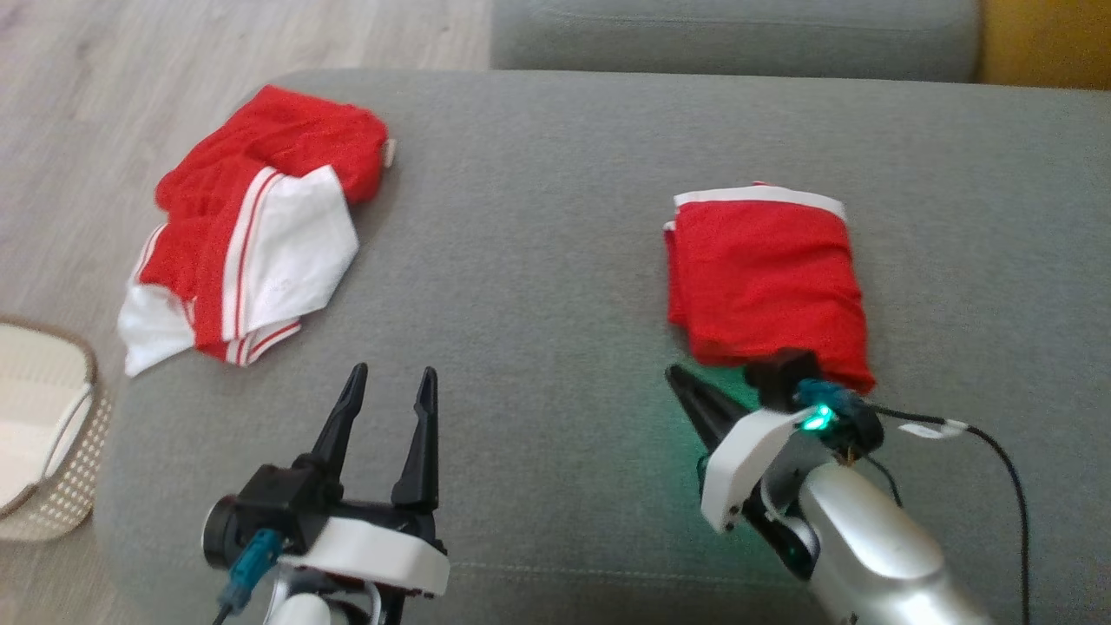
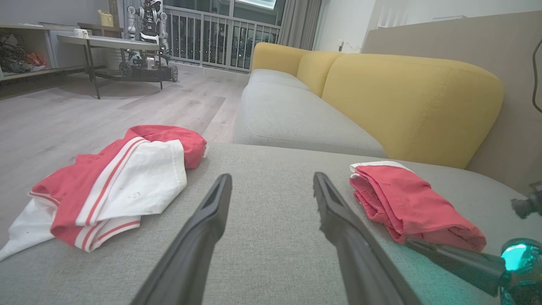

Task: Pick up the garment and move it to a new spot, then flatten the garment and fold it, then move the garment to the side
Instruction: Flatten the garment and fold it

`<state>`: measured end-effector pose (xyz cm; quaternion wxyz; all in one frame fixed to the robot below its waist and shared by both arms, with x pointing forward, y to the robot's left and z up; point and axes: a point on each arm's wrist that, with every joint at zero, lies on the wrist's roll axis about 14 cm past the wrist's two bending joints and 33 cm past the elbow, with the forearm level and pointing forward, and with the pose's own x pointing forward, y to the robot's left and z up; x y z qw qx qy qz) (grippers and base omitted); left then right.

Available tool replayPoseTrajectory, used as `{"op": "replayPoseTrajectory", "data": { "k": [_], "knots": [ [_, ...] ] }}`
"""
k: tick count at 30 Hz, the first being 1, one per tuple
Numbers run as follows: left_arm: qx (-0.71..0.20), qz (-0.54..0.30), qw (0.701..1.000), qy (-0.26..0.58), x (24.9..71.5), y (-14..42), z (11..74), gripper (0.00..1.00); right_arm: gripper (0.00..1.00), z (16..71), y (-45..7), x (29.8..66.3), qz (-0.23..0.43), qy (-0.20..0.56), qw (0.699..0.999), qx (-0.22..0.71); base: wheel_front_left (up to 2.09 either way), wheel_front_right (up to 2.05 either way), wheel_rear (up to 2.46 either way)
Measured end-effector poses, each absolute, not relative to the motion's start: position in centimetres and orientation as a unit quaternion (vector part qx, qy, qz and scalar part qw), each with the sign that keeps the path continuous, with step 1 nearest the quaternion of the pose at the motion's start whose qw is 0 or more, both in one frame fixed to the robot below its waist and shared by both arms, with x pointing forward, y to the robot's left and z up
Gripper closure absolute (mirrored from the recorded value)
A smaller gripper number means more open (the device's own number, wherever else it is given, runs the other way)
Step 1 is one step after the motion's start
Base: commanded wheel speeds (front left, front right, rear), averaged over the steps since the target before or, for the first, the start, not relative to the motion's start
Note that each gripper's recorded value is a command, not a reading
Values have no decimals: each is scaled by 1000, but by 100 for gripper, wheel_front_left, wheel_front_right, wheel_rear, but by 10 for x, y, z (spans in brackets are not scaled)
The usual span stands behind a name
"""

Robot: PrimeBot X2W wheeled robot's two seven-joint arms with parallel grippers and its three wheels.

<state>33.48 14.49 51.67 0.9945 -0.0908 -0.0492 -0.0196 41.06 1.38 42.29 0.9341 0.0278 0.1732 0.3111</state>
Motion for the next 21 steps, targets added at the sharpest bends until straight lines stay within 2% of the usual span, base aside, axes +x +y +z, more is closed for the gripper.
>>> {"op": "replayPoseTrajectory", "data": {
  "k": [1, 2, 9, 14, 21],
  "knots": [
    [-91, -21, 994, -48, 334, 144, 516, 0, 60, 429, 10, 413, 304, 158, 939, 36, 0, 0, 0],
    [-91, -22, 994, -48, 334, 142, 516, 0, 1, 438, 5, 416, 295, 140, 944, 44, 0, 0, 0],
    [-84, -25, 995, -56, 331, 139, 520, 0, 0, 496, -52, 433, 209, 24, 975, 69, 0, 0, 0],
    [-82, -23, 995, -53, 326, 140, 518, 0, 0, 513, -101, 412, 140, -23, 986, 90, 0, 0, 0],
    [-80, -12, 995, -56, 325, 151, 519, 0, 0, 511, -141, 378, 89, -38, 994, 53, 0, 0, 0]
  ]
}}
